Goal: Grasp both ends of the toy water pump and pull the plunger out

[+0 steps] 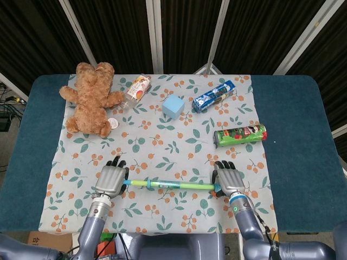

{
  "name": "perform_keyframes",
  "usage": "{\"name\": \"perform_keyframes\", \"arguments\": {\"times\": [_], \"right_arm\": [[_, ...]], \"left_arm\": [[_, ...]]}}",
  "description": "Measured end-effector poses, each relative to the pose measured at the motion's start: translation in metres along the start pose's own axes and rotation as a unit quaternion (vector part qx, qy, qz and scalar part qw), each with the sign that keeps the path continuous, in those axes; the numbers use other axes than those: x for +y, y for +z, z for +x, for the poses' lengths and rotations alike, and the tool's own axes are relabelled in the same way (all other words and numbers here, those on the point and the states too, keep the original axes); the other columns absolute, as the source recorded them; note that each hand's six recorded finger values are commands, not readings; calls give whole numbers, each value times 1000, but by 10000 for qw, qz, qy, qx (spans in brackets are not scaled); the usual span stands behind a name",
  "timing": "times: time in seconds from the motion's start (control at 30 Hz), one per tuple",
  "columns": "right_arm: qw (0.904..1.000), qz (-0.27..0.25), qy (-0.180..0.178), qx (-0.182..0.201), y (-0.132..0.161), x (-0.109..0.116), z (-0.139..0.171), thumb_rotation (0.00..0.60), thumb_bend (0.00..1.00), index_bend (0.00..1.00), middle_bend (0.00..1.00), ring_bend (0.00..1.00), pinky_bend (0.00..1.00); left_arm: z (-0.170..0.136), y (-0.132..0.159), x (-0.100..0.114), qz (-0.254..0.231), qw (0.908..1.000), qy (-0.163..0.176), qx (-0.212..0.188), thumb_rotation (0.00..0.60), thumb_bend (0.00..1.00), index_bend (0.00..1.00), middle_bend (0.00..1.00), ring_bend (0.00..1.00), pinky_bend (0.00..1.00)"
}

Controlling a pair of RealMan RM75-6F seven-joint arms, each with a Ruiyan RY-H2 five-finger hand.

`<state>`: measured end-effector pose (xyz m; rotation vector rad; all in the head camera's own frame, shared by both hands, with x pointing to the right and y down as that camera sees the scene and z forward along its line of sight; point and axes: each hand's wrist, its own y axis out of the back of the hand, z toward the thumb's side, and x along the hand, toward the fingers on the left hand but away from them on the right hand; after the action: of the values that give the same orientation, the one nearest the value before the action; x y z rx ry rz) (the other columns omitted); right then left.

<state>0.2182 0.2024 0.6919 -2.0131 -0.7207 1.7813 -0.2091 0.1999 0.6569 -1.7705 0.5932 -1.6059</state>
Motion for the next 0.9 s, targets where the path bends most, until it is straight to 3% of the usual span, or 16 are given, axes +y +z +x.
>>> {"name": "perform_keyframes", "arguments": {"times": [0.53,0.9], "right_arm": [[9996,46,-149,-248,-20,14,-4,600,395,672,138,0,0],[9987,74,-312,-394,-34,29,-5,600,398,672,138,0,0]], "left_arm": [[-3,-16,4,-39,9999,-27,92,600,518,612,225,89,228],[-5,-48,17,110,9995,100,293,600,518,615,225,90,228]]}}
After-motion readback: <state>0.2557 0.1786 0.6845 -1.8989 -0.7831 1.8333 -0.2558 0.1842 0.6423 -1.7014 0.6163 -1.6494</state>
